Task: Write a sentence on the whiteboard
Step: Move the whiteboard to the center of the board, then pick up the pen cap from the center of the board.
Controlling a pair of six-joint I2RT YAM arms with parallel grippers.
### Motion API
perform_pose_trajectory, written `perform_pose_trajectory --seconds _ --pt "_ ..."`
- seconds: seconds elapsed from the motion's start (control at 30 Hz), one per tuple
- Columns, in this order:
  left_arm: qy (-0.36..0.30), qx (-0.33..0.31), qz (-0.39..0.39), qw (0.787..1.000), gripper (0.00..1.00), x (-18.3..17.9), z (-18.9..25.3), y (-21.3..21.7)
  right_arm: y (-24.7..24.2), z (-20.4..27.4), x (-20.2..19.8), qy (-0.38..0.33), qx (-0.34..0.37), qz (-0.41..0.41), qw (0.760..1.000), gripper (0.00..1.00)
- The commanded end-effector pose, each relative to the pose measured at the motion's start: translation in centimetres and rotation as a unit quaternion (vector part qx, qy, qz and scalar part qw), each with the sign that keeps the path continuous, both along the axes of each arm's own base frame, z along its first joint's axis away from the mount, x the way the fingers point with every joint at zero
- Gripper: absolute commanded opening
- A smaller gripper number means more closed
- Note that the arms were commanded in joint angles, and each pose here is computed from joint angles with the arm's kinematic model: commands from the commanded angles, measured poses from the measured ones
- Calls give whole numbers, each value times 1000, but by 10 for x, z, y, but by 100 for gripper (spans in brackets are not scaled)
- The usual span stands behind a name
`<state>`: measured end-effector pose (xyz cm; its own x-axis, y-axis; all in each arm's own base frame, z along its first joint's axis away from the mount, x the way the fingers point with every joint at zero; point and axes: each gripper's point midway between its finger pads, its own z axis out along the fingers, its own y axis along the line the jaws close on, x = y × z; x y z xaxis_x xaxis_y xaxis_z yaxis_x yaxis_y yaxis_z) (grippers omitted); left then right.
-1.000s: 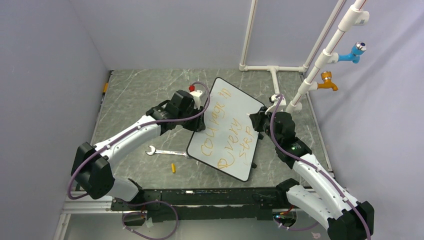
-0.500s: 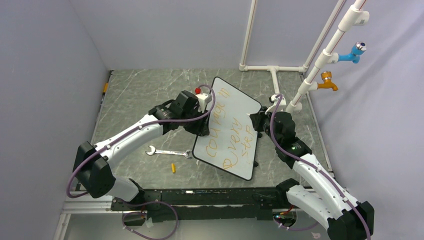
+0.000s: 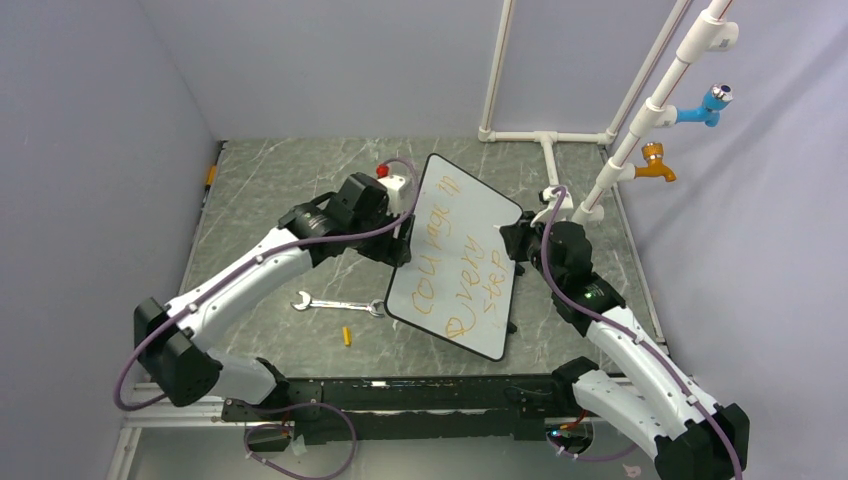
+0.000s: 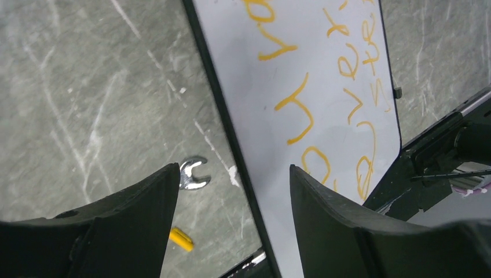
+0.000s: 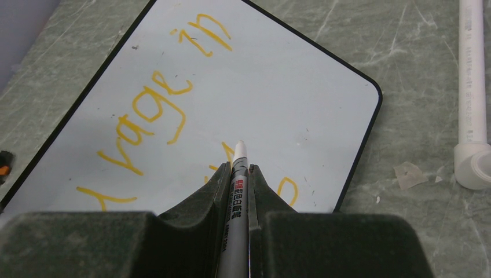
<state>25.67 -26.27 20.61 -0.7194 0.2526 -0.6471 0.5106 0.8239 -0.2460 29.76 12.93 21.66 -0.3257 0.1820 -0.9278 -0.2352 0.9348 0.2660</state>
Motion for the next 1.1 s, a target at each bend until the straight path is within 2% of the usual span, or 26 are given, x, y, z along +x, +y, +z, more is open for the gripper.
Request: perform_pose_trajectory --seconds 0.0,0.23,0.4,0.57,0.83,1.07 --pt "-40 6 61 997 75 -12 36 39 1 34 4 -38 7 3 999 0" --pt "-14 33 180 983 74 -65 4 117 4 43 3 -44 13 14 999 0" --pt "32 29 230 972 68 -98 -33 143 12 49 1 -44 28 29 998 0" --pt "58 17 255 965 60 -110 -68 147 16 58 -2 -46 39 40 997 0" --pt "91 30 247 964 48 -101 -112 128 13 63 -9 -48 40 40 997 0" --pt "106 44 226 967 46 -93 -138 114 8 66 -12 -51 34 35 998 0"
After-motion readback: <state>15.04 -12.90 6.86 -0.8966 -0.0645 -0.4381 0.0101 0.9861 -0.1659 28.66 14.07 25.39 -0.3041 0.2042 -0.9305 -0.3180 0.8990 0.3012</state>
